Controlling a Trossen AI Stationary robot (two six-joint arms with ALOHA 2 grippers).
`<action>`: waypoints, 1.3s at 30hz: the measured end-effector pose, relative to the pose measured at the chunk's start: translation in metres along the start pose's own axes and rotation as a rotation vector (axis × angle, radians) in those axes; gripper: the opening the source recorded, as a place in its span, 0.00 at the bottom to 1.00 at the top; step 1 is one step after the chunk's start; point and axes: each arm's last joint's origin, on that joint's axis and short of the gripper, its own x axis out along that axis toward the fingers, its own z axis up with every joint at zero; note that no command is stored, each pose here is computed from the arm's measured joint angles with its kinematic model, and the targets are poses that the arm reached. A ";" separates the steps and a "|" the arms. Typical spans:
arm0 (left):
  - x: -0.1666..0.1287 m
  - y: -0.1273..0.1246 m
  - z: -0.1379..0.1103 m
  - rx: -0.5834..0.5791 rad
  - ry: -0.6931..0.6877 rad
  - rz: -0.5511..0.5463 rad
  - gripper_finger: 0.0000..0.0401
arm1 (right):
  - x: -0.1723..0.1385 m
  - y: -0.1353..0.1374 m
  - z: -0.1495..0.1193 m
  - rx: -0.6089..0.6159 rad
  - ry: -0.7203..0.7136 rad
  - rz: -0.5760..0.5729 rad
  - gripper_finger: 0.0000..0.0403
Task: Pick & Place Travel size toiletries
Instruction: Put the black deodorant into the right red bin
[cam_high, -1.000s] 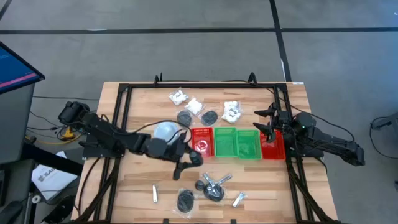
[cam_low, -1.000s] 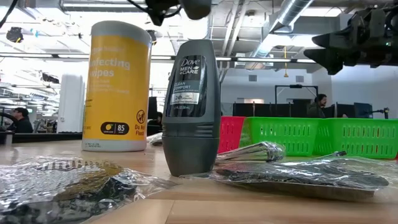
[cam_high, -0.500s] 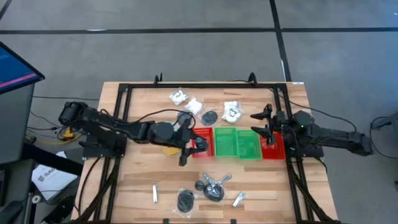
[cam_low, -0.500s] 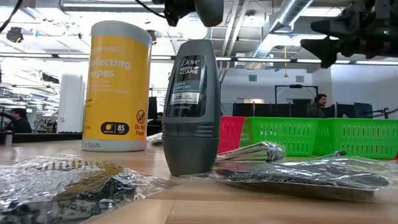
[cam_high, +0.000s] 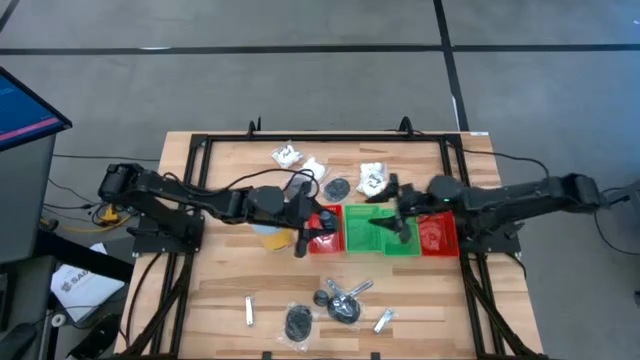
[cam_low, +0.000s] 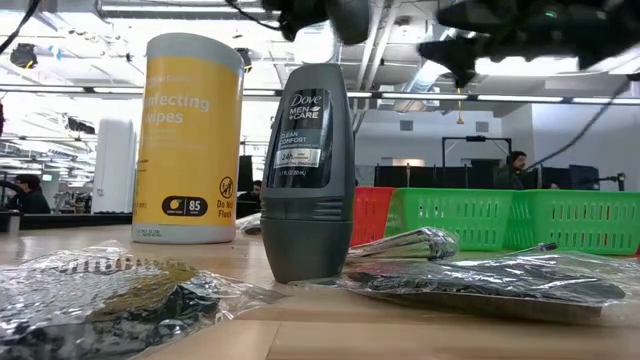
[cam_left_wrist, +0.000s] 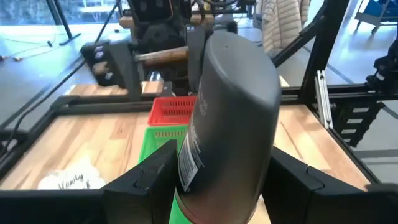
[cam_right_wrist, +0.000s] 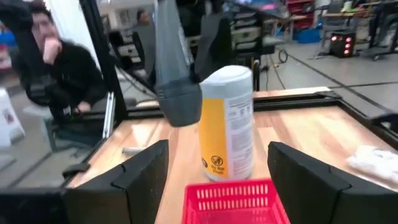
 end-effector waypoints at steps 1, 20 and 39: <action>0.002 0.000 0.001 0.002 0.003 0.000 0.44 | 0.008 0.000 0.001 -0.009 0.022 0.004 0.65; 0.012 0.009 -0.002 -0.008 0.045 0.028 0.44 | 0.065 0.005 0.009 -0.059 0.137 0.051 0.65; 0.012 0.009 -0.002 -0.007 0.038 0.027 0.44 | 0.104 0.013 0.012 -0.069 0.118 0.081 0.65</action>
